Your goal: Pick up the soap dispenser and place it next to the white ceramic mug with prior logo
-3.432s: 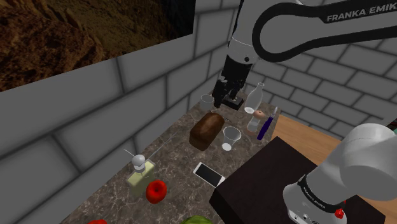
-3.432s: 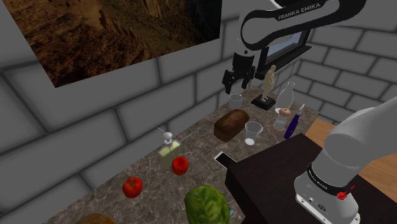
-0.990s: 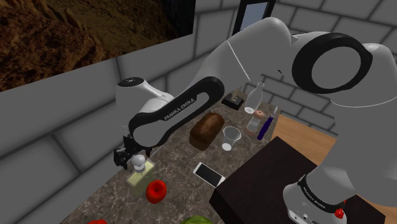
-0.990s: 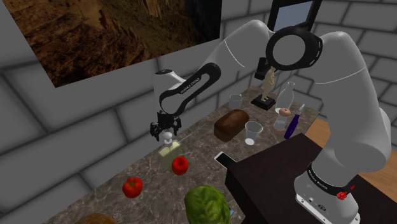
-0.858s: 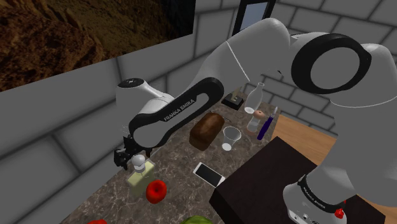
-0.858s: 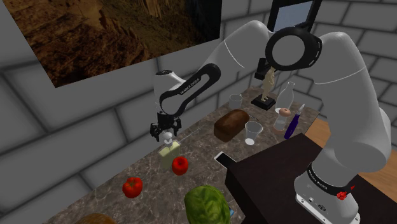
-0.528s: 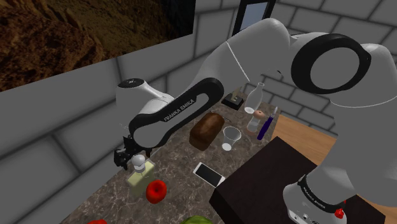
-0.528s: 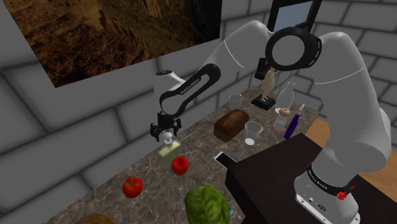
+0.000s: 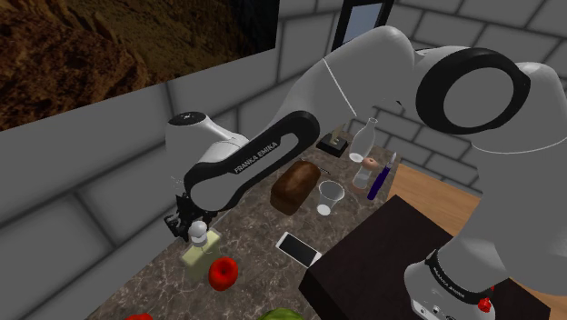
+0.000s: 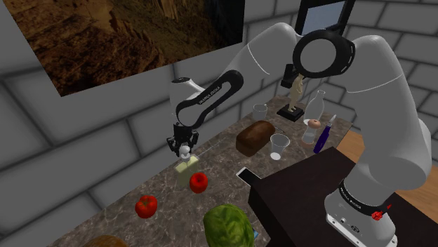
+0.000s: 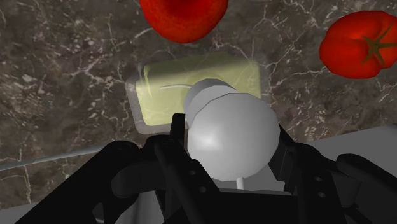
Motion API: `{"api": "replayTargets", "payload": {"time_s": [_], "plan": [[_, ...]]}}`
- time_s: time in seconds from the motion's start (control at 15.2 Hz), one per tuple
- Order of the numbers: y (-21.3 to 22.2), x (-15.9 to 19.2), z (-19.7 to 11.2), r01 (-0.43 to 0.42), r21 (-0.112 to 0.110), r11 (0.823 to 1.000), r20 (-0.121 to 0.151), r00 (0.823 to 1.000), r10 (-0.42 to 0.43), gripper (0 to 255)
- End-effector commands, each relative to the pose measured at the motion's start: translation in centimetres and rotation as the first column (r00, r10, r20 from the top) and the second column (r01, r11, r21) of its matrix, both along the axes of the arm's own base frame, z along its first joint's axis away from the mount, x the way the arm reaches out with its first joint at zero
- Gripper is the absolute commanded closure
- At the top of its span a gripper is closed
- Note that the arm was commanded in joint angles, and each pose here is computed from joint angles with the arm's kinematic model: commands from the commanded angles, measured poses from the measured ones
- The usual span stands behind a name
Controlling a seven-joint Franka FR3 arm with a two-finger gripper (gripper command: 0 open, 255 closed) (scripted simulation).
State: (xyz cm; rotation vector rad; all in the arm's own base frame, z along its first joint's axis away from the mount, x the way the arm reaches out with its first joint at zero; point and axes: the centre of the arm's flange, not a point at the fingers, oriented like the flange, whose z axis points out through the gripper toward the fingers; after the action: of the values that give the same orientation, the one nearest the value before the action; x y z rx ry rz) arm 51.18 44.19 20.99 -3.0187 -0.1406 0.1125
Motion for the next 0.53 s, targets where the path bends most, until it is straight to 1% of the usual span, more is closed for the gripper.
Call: {"api": "replayTargets", "payload": {"time_s": [0.0, 0.07, 0.46], "plan": [[0.0, 0.0, 0.0, 0.000, -0.001, 1.000, -0.001, 1.000, 0.000, 255], [0.0, 0.0, -0.1, 0.000, -0.001, 1.000, -0.001, 1.000, 0.000, 255], [0.0, 0.0, 3.1, 0.000, -0.001, 1.000, -0.001, 1.000, 0.000, 255]]}}
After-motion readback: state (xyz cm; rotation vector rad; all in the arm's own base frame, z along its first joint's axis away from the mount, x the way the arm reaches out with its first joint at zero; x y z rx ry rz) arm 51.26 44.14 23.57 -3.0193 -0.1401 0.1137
